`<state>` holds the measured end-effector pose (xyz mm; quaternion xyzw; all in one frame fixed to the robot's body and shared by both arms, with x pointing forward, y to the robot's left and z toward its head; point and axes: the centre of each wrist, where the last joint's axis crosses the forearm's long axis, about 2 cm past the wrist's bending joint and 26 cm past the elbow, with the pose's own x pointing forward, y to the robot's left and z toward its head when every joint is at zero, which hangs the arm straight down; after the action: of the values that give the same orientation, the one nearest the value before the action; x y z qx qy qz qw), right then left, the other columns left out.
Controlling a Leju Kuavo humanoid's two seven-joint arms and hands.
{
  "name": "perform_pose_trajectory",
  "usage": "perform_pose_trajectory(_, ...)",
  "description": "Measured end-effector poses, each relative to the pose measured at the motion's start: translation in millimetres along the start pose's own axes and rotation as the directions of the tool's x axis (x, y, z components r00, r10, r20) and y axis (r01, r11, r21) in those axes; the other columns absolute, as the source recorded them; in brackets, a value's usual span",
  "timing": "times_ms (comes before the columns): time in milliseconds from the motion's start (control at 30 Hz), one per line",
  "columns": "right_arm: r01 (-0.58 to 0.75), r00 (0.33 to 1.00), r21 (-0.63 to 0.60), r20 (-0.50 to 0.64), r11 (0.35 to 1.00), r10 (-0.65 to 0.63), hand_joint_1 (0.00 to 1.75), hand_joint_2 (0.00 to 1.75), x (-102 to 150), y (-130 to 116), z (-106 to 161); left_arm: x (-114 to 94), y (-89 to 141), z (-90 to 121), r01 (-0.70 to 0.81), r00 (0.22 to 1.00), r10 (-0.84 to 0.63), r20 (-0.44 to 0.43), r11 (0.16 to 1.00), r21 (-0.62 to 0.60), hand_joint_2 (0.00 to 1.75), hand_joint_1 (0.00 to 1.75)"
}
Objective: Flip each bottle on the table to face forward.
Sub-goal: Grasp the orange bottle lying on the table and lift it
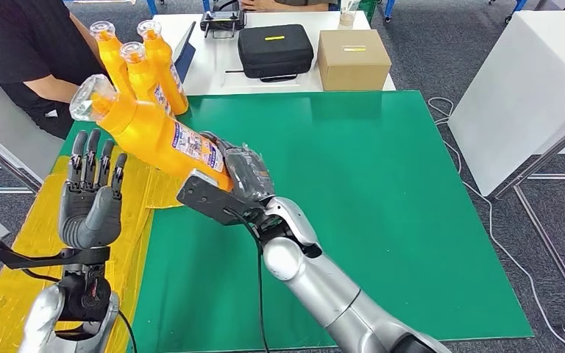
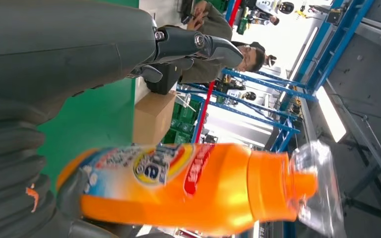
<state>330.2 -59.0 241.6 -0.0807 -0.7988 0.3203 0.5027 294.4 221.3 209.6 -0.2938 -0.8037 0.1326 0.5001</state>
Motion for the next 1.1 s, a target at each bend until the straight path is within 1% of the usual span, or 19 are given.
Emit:
perform_pose_trajectory(200, -0.024, 1.000, 0.034, -0.010, 0.999, 0.024, 1.75, 1.75, 5, 10, -6, -1, -5, -2, -0.010, 1.000, 0.010, -0.012, 1.000, -0.009, 1.75, 0.00)
perform_pose_trajectory(400, -0.080, 0.996, 0.110, -0.018, 0.991, 0.082, 1.75, 1.75, 23, 40, -12, 0, -13, -12, -0.028, 0.999, 0.028, -0.019, 1.000, -0.009, 1.75, 0.00)
perform_pose_trajectory(500, -0.109, 0.994, 0.126, -0.008, 0.986, 0.111, 1.75, 1.75, 30, 50, -13, 1, -15, -15, -0.035, 0.999, 0.035, -0.024, 0.999, -0.008, 1.75, 0.00)
perform_pose_trajectory(733, -0.189, 0.981, 0.154, -0.002, 0.970, 0.192, 1.75, 1.75, 36, 59, -17, 0, -12, -17, -0.047, 0.998, 0.048, -0.045, 0.999, 0.007, 1.75, 0.00)
perform_pose_trajectory(933, -0.228, 0.973, 0.194, 0.002, 0.954, 0.232, 1.75, 1.75, 46, 67, -18, -4, -7, -17, -0.060, 0.996, 0.062, -0.071, 0.998, 0.030, 1.75, 0.00)
perform_pose_trajectory(1067, -0.239, 0.970, 0.214, 0.017, 0.947, 0.241, 1.75, 1.75, 51, 70, -19, -8, -3, -17, -0.056, 0.995, 0.059, -0.082, 0.997, 0.046, 1.75, 1.75)
perform_pose_trajectory(1100, -0.242, 0.970, 0.217, 0.023, 0.946, 0.243, 1.75, 1.75, 53, 71, -19, -8, -3, -16, -0.054, 0.995, 0.057, -0.083, 0.997, 0.049, 1.75, 1.75)
